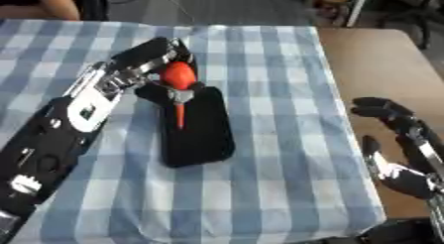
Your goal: Pick up objects on the table and place them in the box.
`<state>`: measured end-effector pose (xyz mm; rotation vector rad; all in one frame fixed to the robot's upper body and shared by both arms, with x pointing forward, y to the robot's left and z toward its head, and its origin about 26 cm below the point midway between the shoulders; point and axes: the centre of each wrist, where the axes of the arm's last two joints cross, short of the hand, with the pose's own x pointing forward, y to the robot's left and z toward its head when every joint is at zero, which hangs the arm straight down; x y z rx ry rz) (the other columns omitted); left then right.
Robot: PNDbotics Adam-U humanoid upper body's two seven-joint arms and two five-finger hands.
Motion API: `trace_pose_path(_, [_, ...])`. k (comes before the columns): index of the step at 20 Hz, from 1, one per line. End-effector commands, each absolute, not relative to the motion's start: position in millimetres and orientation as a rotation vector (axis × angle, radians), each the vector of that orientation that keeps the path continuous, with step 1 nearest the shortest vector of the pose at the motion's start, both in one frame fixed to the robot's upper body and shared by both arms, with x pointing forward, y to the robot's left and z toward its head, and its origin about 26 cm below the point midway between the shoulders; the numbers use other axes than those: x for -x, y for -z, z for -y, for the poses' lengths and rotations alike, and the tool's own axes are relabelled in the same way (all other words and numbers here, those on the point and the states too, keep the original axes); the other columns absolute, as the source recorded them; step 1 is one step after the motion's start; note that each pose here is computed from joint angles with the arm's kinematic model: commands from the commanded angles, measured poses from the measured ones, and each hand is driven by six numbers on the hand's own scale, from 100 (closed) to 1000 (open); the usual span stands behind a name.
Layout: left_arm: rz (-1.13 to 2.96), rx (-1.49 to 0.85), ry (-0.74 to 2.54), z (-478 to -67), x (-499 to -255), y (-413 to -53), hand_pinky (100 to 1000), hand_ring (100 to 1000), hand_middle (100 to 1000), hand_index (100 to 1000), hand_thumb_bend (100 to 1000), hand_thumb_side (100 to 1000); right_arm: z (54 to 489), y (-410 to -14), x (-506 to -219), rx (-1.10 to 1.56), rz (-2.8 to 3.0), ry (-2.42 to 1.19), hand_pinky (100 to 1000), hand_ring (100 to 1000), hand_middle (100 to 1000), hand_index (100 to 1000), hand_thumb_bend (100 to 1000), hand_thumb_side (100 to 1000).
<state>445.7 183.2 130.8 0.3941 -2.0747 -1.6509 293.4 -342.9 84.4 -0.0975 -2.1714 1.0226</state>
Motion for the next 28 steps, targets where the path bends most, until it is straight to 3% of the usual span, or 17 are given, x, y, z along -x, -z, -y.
trace_pose_path(1, [2.105, -0.442, 1.694, -180, -450, -135, 100, 100, 100, 247, 100, 397, 344, -95, -295, 0.048, 2.238, -1.522, 836, 807, 845, 838, 100, 409])
trace_pose_path(28, [2.101, -0.492, 1.747, -179, -459, -100, 100, 100, 100, 255, 100, 396, 342, -95, -296, 0.038, 2.247, -1.52, 836, 807, 844, 838, 100, 407])
